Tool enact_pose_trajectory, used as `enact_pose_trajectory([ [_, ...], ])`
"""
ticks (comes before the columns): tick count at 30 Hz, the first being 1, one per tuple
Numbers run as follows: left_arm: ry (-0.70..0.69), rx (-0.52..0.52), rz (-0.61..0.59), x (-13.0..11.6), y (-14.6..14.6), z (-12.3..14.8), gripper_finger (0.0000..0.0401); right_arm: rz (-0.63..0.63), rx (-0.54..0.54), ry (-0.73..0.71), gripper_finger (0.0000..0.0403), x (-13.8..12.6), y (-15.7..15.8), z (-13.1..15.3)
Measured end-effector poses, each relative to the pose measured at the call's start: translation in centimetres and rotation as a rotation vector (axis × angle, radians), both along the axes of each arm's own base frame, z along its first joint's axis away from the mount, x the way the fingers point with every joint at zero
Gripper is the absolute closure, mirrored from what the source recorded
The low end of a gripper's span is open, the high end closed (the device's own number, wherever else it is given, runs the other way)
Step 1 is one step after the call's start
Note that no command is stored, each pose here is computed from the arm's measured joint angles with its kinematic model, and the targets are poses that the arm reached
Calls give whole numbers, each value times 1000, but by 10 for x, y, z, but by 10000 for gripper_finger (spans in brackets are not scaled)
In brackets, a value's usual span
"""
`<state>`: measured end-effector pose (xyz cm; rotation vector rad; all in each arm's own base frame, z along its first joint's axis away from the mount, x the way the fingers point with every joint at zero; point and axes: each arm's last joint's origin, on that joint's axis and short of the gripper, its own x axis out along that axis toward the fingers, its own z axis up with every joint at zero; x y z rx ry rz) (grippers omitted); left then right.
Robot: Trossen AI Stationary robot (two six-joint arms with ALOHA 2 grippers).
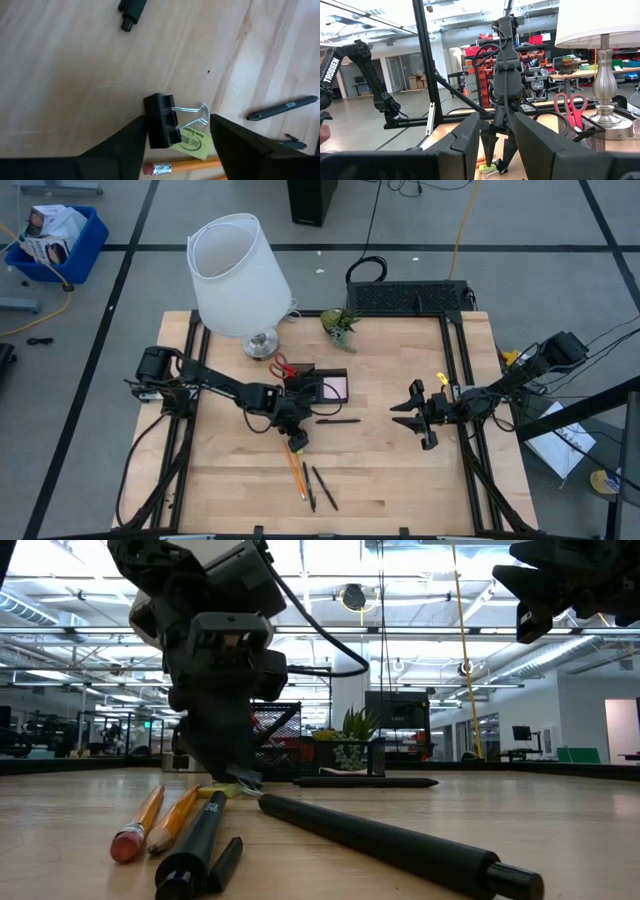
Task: Pick and place office supplies into organizer
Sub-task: Put the black binder clip into the black desk organizer
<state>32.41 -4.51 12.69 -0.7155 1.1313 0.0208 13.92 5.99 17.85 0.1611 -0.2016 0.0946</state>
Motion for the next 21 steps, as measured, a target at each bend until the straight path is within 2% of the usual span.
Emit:
enact_pose_trajectory([
  [9, 4, 30, 12, -1, 0, -2, 320, 0, 0, 0, 286, 0, 0, 0],
  [12, 4, 31, 25, 0, 0, -2, 353, 0, 0, 0, 287, 0, 0, 0],
  [17, -15, 39, 32, 0, 0, 0, 354, 0, 0, 0, 287, 0, 0, 0],
  [21, -46, 45, 39, 0, 2, 8, 326, 0, 0, 0, 287, 0, 0, 0],
])
